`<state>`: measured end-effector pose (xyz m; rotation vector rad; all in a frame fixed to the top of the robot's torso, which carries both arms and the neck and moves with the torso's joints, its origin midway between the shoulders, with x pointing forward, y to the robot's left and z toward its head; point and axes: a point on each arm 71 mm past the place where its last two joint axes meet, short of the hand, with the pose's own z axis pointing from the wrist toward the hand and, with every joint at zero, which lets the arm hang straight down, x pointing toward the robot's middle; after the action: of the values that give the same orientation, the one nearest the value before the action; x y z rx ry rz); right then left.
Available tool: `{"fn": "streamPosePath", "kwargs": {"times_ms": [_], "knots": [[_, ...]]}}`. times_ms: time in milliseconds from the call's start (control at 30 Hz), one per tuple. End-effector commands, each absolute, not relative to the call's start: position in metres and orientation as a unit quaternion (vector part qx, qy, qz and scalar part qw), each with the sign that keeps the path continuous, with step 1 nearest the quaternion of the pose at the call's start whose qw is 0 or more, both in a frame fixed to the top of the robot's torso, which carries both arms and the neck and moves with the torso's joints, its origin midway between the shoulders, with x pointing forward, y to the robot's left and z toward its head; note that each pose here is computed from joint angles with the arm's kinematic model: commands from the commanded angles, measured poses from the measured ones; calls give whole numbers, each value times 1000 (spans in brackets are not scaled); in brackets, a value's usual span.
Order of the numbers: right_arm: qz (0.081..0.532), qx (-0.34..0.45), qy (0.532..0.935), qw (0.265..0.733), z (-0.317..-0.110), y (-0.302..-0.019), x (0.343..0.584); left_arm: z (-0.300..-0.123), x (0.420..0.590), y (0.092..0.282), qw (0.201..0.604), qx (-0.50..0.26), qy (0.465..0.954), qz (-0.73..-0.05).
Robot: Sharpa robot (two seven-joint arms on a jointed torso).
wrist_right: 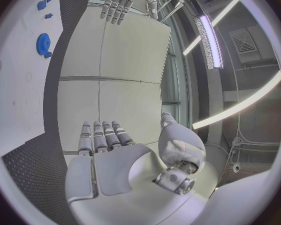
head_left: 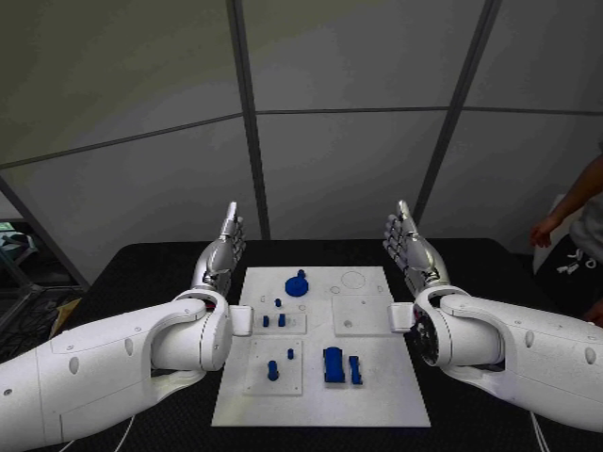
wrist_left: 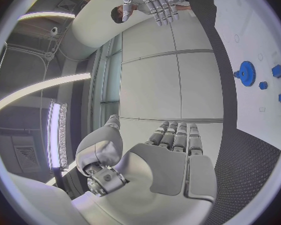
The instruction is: Assemble the parts on the task board
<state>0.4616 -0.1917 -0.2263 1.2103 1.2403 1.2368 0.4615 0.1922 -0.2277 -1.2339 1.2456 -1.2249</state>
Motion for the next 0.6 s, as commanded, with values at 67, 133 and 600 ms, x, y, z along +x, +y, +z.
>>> {"fn": "streamPosePath", "kwargs": {"times_ms": [67, 133, 600], "knots": [[507, 498, 502, 493, -224, -192, 462, -224, 462, 192, 493, -498, 502, -507], [507, 498, 502, 493, -224, -192, 462, -224, 462, 192, 493, -498, 502, -507], [507, 498, 502, 493, -224, -192, 462, -224, 462, 192, 493, -498, 502, -507]]}}
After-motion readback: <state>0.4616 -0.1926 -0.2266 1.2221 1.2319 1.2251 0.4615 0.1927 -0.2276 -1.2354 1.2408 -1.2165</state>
